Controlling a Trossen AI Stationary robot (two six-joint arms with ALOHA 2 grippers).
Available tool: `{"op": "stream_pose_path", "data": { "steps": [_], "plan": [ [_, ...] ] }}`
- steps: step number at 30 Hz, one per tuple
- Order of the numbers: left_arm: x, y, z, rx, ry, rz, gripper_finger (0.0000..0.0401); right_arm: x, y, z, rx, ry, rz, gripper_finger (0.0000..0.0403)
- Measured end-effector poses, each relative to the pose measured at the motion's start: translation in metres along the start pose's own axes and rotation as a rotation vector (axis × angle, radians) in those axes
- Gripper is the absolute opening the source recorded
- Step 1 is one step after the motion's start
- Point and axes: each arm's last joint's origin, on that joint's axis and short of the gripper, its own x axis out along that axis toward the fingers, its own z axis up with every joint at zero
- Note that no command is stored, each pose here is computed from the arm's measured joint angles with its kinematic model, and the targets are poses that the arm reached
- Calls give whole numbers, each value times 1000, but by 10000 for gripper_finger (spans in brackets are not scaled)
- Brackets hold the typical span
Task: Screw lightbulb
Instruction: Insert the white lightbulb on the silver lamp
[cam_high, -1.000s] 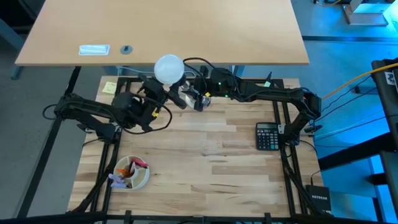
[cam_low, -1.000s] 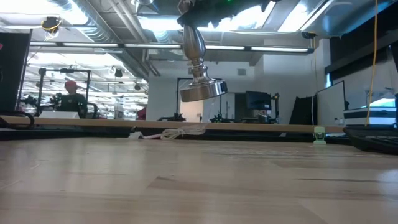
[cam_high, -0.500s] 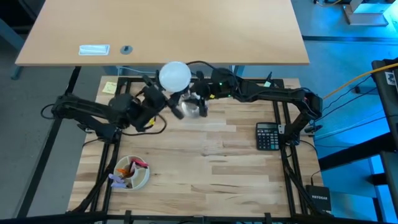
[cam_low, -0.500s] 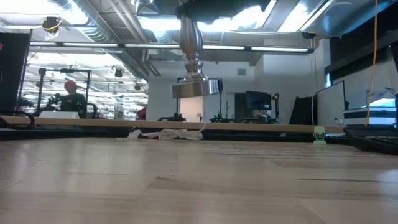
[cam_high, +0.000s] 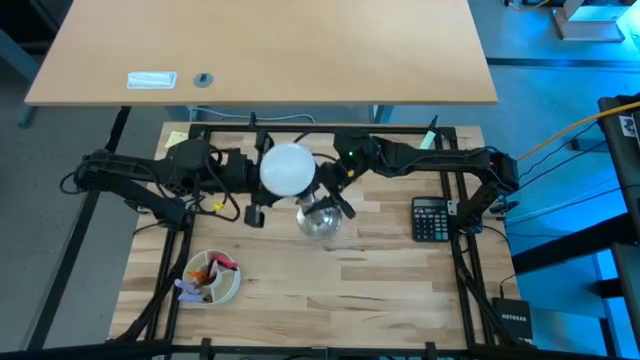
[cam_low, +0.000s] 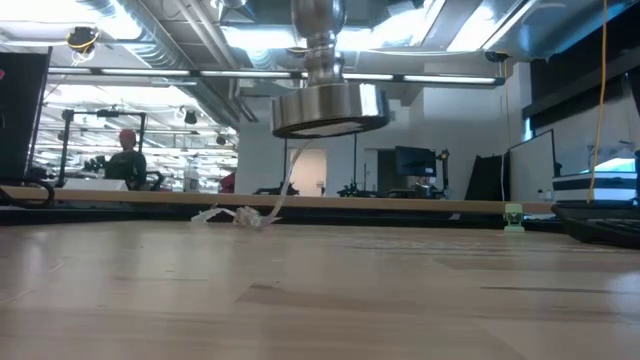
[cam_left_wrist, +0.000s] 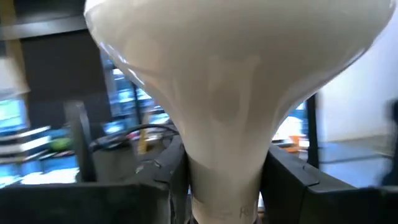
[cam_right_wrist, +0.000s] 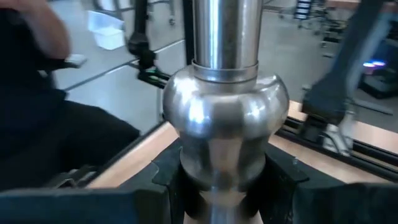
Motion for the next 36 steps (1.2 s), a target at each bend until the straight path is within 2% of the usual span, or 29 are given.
{"op": "stream_pose_path", "data": {
  "steps": [12, 17, 22, 29, 32, 36],
  "plan": [
    [1, 18, -8, 52, -56, -498, 137, 26, 25, -2, 43, 26, 97, 139],
    [7, 25, -17, 62, -60, -604, 137, 29, 23, -5, 41, 36, 77, 139],
    [11, 27, -17, 50, -72, -534, 146, 29, 21, -6, 19, 56, 8, 139],
    [4, 32, -9, 46, -74, -387, 280, 23, 15, -2, 4, 77, -150, 139],
    [0, 34, -7, 49, -55, -331, 308, 17, 12, -1, 12, 91, -204, 139],
    [-9, 36, 1, 46, -49, -252, 317, 3, 7, 3, 26, 104, -290, 139]
  ]
}}
